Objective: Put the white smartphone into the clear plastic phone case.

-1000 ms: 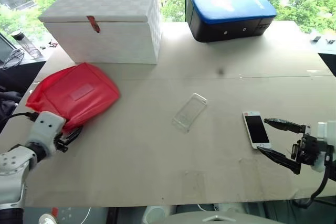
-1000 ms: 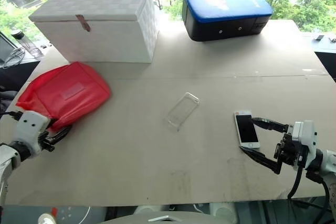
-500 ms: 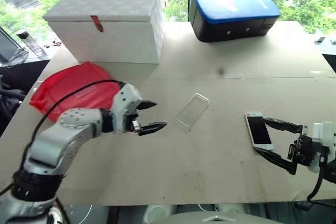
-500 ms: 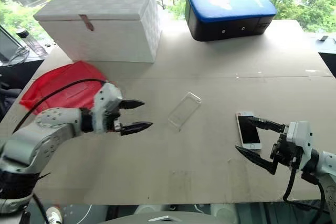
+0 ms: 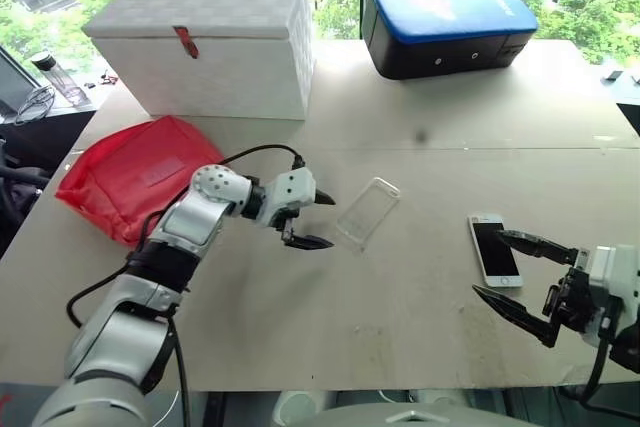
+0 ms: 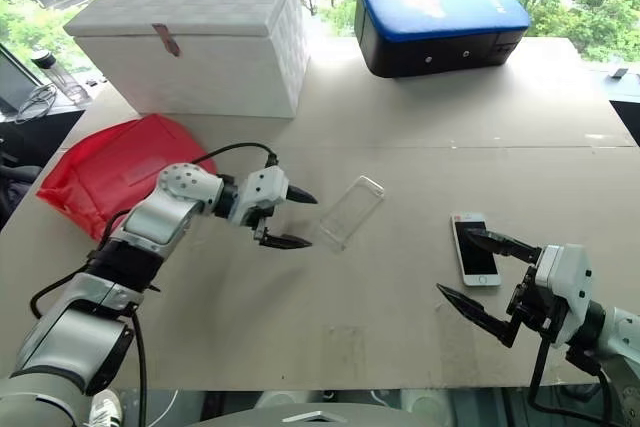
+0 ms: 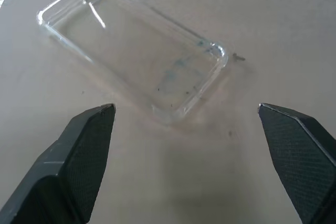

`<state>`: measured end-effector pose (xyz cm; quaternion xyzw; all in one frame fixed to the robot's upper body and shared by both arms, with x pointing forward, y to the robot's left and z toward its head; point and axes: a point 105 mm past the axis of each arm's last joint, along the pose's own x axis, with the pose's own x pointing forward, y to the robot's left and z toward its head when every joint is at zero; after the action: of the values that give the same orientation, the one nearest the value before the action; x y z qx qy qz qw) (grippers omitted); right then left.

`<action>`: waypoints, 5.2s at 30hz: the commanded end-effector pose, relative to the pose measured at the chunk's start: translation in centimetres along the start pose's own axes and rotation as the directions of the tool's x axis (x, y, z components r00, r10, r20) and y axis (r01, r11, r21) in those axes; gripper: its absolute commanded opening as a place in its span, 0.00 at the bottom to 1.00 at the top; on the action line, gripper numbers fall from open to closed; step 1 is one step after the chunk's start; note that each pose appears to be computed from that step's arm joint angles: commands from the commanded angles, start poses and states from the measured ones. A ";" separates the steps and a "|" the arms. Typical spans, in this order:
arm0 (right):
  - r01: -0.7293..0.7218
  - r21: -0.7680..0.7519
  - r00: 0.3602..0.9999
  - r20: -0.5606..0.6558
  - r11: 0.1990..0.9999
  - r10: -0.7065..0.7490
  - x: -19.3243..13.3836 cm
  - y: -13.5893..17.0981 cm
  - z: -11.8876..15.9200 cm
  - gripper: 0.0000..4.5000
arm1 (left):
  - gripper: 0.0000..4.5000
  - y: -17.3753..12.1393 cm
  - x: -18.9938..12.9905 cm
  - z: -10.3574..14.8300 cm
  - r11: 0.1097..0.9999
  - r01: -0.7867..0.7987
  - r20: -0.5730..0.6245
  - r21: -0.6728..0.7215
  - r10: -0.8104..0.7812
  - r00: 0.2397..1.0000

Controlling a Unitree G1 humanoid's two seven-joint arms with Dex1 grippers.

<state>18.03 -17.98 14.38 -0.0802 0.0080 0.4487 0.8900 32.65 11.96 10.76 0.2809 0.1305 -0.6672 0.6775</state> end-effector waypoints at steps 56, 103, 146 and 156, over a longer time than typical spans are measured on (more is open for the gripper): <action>0.095 -0.097 0.991 -0.086 0.991 -0.103 -4.0 -1.3 0.0 1.00 | 0.70 3.0 -1.0 1.7 0.993 0.060 -0.094 0.107 -0.050 0.994; 0.492 0.116 0.840 -0.324 0.863 -0.435 1.6 -2.5 -5.1 1.00 | 0.95 -4.2 -1.4 8.7 0.975 -0.104 0.362 -0.197 0.171 0.917; 0.600 0.180 0.605 -0.740 0.780 -0.294 0.8 -2.7 -15.4 0.62 | 1.00 -11.1 -5.4 6.2 0.955 -0.119 0.412 -0.270 0.227 0.883; 0.219 0.259 0.926 -0.358 0.941 -0.117 5.7 -3.9 -5.6 0.62 | 1.00 -10.9 -5.0 5.9 0.896 -0.269 0.397 -0.355 0.404 0.824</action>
<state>24.99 -18.96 7.43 -0.0357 0.2481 0.2722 0.9290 20.62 13.32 15.10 0.0182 0.0314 -0.5673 0.8227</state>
